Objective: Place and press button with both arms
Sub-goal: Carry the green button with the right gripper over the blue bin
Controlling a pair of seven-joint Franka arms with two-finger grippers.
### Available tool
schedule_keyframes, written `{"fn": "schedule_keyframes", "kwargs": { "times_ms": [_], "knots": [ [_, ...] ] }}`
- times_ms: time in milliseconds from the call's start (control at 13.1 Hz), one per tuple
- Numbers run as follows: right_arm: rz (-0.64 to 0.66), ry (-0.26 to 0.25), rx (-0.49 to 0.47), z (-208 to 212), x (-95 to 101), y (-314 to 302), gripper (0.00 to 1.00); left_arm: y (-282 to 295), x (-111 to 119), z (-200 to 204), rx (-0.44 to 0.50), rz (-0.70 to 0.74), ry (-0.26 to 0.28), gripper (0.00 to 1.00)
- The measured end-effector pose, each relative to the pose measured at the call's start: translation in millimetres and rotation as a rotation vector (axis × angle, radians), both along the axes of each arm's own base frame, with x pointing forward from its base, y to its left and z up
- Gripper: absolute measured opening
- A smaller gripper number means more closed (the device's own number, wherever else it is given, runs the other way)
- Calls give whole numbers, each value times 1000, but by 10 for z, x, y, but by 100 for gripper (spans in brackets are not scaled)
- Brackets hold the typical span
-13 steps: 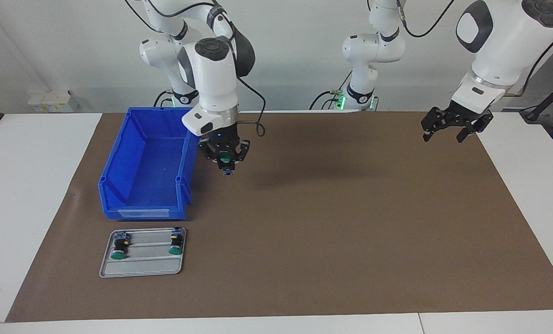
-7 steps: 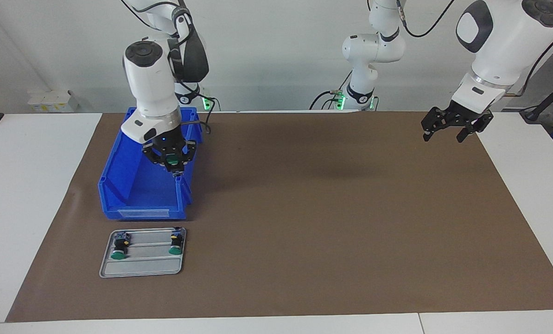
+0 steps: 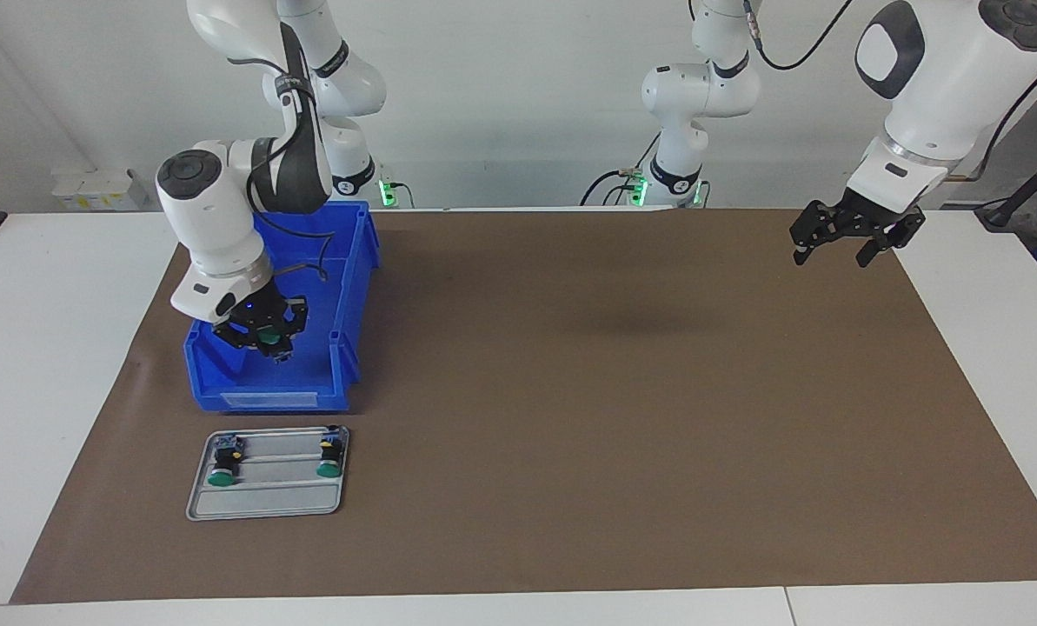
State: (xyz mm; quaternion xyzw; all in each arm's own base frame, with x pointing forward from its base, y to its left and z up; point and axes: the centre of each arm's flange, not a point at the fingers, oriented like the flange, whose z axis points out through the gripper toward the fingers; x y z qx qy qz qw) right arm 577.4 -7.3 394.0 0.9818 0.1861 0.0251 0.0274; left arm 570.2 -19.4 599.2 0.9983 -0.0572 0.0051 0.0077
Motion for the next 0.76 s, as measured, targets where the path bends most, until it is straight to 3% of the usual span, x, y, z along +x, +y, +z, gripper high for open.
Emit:
{"fn": "schedule_keyframes", "kwargs": {
  "times_ms": [305, 534, 763],
  "knots": [
    [75, 8, 19, -410, 76, -17, 37, 1, 0, -1, 0, 0, 0, 99],
    [89, -4, 21, -676, 27, -12, 37, 1, 0, -1, 0, 0, 0, 99],
    [94, 2, 22, -708, -11, -67, 37, 1, 0, -1, 0, 0, 0, 99]
  ]
}}
